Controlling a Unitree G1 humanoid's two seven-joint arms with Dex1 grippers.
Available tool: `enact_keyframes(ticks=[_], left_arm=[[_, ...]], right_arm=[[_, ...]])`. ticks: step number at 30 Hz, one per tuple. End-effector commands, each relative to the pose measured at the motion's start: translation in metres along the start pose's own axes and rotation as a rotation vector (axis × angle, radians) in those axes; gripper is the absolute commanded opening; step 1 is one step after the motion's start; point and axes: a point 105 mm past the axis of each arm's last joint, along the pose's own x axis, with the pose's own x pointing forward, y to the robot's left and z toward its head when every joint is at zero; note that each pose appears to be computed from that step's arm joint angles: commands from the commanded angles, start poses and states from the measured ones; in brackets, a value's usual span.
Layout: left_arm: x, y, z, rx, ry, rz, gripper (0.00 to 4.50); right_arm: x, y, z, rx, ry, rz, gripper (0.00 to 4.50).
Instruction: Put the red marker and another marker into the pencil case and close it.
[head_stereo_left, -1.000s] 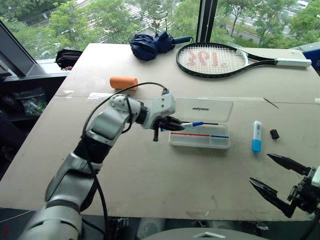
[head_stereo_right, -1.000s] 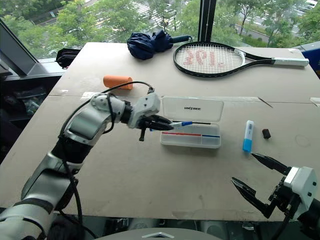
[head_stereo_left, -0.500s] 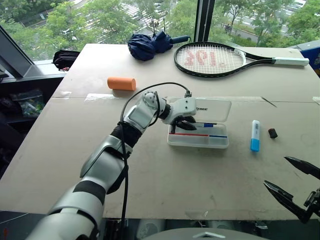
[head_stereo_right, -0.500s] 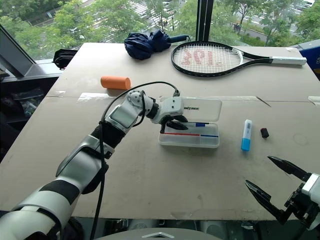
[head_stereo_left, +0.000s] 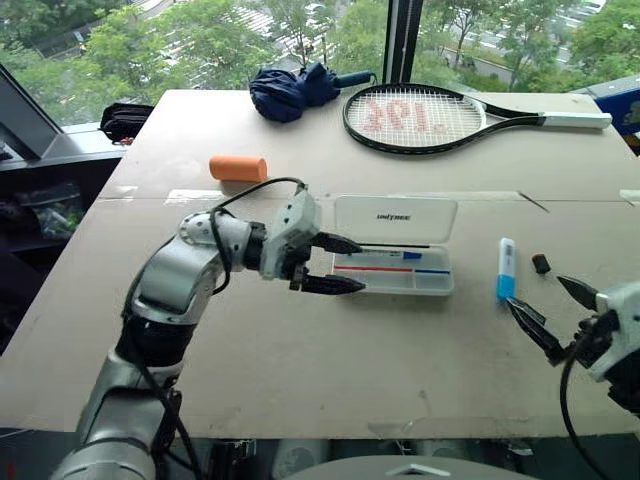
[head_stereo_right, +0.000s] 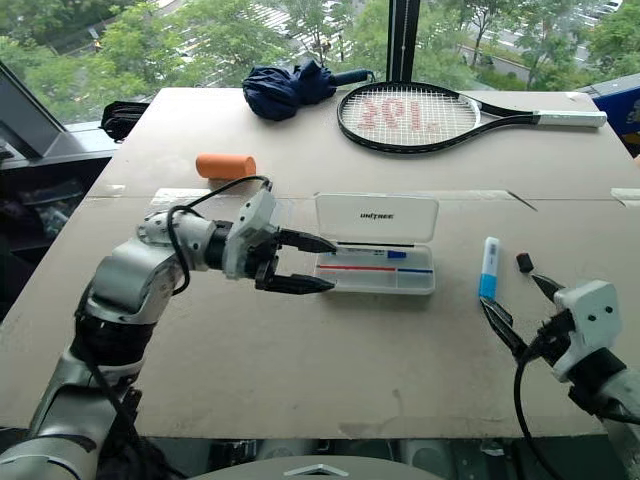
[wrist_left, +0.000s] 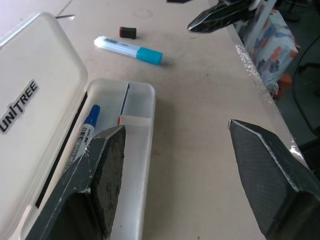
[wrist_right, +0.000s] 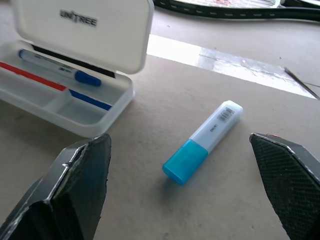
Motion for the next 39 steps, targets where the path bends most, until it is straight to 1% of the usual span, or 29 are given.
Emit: enact_keyframes(ticks=[1, 5, 7, 10, 11, 12, 15, 18, 19, 22, 23, 24, 25, 26, 27, 28, 30, 32, 35, 39], left_arm=[[-0.012, -0.031, 0.017, 0.048, -0.072, -0.005, 3.28], [-0.015, -0.043, 0.016, 0.037, -0.098, 0.052, 3.28], [-0.013, -0.046, 0.015, 0.044, -0.093, 0.067, 3.28], [-0.010, -0.047, 0.016, 0.042, -0.095, 0.085, 3.28], [-0.008, -0.048, 0.017, 0.039, -0.096, 0.090, 3.39], [-0.007, -0.048, 0.018, 0.039, -0.095, 0.092, 3.39], [-0.004, -0.048, 0.020, 0.039, -0.094, 0.106, 3.39], [-0.003, -0.048, 0.021, 0.033, -0.088, 0.119, 3.39], [-0.003, -0.047, 0.021, 0.034, -0.085, 0.132, 3.39], [-0.007, -0.043, 0.019, 0.030, -0.078, 0.209, 3.39], [-0.009, -0.040, 0.016, 0.001, -0.088, 0.238, 3.39], [-0.010, -0.042, 0.016, -0.008, -0.119, 0.225, 3.39], [-0.013, -0.046, 0.012, -0.011, -0.115, 0.206, 3.39], [-0.019, -0.051, 0.008, -0.027, -0.115, 0.188, 3.39], [-0.025, -0.057, 0.005, -0.044, -0.113, 0.167, 3.39], [-0.030, -0.062, 0.002, -0.064, -0.109, 0.156, 3.39], [-0.040, -0.065, 0.000, -0.096, -0.116, 0.164, 3.39], [-0.048, -0.068, -0.002, -0.105, -0.103, 0.179, 3.39], [-0.055, -0.067, -0.004, -0.108, -0.076, 0.216, 3.39], [-0.061, -0.065, 0.003, -0.096, -0.068, 0.238, 3.39]], right_arm=[[0.014, -0.010, -0.012, -0.014, 0.148, -0.130, 4.50], [0.032, -0.018, -0.020, 0.150, 0.219, -0.213, 4.50], [0.043, -0.024, -0.028, 0.189, 0.275, -0.270, 4.50], [0.054, -0.023, -0.036, 0.230, 0.320, -0.285, 4.50], [0.058, -0.025, -0.038, 0.235, 0.333, -0.298, 3.96], [0.060, -0.025, -0.040, 0.243, 0.341, -0.302, 3.71], [0.061, -0.029, -0.038, 0.231, 0.341, -0.315, 2.27], [0.059, -0.030, -0.032, 0.202, 0.324, -0.292, 0.88], [0.057, -0.031, -0.028, 0.177, 0.313, -0.273, 0.66], [0.053, -0.031, -0.012, 0.109, 0.267, -0.190, 0.66], [0.052, -0.028, -0.003, 0.080, 0.241, -0.137, 0.66], [0.052, -0.022, 0.005, 0.055, 0.211, -0.068, 0.66], [0.051, -0.011, 0.020, 0.024, 0.160, 0.046, 0.66], [0.049, 0.005, 0.038, -0.011, 0.095, 0.202, 0.66], [0.046, 0.016, 0.051, -0.083, 0.065, 0.319, 0.66], [0.044, 0.025, 0.059, -0.142, 0.062, 0.419, 0.66], [0.043, 0.040, 0.067, -0.269, 0.082, 0.603, 0.66], [0.051, 0.054, 0.077, -0.323, 0.077, 0.734, 0.66], [0.074, 0.075, 0.087, -0.386, 0.059, 0.838, 0.66], [0.090, 0.104, 0.076, -0.504, 0.100, 0.986, 0.66]])
